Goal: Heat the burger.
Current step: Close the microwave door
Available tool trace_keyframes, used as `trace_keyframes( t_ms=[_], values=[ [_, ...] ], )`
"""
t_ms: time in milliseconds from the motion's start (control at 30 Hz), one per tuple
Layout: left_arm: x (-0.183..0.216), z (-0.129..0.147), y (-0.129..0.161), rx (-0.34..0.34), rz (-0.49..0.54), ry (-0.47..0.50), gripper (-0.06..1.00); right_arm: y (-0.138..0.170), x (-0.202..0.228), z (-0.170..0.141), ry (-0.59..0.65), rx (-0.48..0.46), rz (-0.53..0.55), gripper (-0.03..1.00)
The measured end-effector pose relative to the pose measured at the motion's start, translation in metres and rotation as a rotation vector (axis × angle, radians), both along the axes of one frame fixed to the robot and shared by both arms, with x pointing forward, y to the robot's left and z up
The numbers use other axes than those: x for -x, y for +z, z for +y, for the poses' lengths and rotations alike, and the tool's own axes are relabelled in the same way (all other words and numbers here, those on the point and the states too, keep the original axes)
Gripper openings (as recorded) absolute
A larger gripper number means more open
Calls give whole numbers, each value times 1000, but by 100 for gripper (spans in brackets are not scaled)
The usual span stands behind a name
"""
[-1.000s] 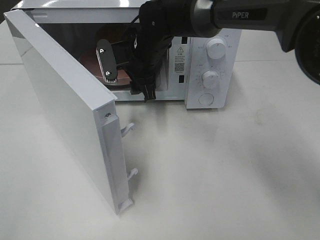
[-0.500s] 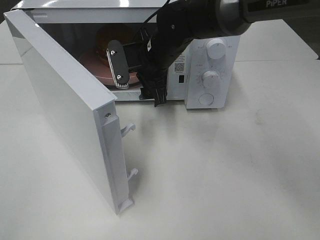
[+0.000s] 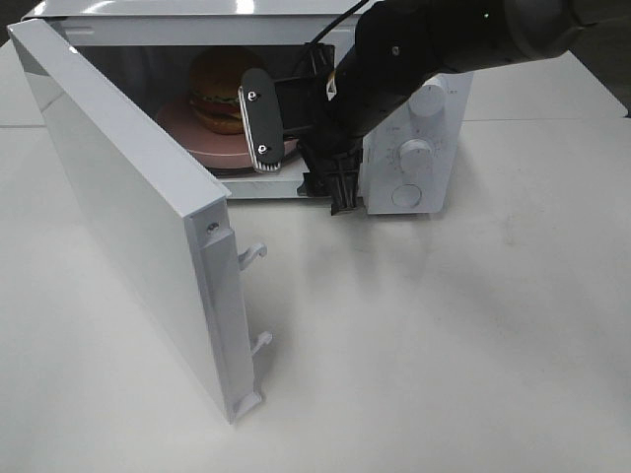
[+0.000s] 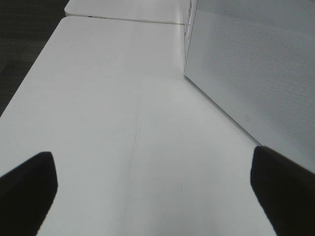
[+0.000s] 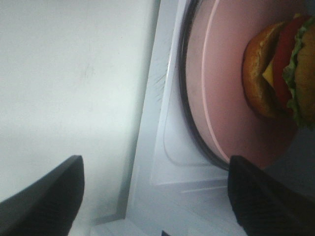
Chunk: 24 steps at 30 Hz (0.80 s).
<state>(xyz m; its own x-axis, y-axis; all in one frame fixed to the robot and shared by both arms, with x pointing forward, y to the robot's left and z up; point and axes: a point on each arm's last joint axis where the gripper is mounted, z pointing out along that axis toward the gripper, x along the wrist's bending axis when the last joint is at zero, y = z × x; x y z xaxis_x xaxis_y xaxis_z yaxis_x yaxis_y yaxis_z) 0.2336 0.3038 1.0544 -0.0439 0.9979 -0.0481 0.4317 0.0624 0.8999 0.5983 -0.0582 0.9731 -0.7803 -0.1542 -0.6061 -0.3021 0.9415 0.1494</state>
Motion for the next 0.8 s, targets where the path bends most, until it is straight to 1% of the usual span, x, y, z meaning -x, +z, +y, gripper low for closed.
trace_keyframes(
  t_ms=[467, 533, 633, 733, 800],
  values=[
    [0, 0, 0, 0, 0, 0, 99, 18, 28, -19, -3, -13, -12, 77],
    [0, 0, 0, 0, 0, 0, 99, 25, 37, -25, -36, -51, -14, 77],
    [0, 0, 0, 0, 0, 0, 99, 29, 44, -30, -62, -77, -13, 77],
    [0, 0, 0, 0, 0, 0, 99, 30, 46, -32, -73, -85, -13, 77],
    [0, 0, 0, 0, 0, 0, 99, 36, 56, -38, -119, -121, -1, 77]
  ],
)
